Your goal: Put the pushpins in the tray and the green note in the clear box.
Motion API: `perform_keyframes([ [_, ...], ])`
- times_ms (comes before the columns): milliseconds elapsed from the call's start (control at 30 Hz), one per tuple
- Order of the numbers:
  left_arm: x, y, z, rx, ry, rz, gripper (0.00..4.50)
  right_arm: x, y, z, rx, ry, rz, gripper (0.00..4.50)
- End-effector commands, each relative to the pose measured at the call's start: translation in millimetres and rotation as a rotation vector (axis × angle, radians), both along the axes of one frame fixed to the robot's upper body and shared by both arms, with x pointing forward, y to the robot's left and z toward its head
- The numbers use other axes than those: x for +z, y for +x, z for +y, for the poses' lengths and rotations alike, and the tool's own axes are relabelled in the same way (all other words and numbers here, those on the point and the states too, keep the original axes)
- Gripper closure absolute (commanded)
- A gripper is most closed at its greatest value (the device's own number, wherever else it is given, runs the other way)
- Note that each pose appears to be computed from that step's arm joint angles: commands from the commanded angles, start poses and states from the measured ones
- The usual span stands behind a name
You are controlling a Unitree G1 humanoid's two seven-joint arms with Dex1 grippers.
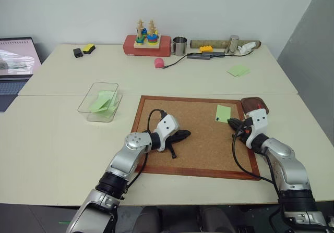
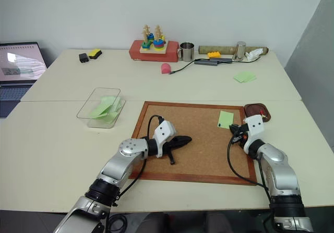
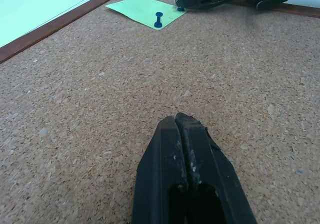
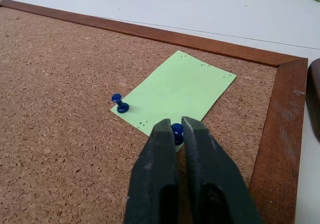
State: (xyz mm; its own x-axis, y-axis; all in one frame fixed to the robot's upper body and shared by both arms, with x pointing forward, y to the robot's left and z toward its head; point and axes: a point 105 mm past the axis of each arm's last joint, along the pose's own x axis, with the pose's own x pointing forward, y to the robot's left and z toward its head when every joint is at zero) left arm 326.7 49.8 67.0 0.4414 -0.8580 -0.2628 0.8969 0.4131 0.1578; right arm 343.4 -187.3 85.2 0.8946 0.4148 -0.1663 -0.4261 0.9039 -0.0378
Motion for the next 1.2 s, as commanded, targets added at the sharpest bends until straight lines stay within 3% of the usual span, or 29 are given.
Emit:
perform_keyframes([
  [33, -36, -7, 15, 0.044, 0.093, 0.105, 4.5, 16, 3, -4, -0.013, 0.025, -0.051, 4.48],
  [667, -45, -7, 20, 0.064, 0.126, 0.123, 4.5, 60, -8, -4, -0.003, 0.148, -0.186, 4.48],
  [900, -46, -8, 18, 0.06, 0.128, 0.123, 4.5, 63, 24, -49, -0.269, 0.015, -0.191, 4.48],
  [1200, -45, -7, 16, 0.061, 0.124, 0.118, 4.5, 50, 51, -78, -0.419, -0.032, -0.132, 4.48],
])
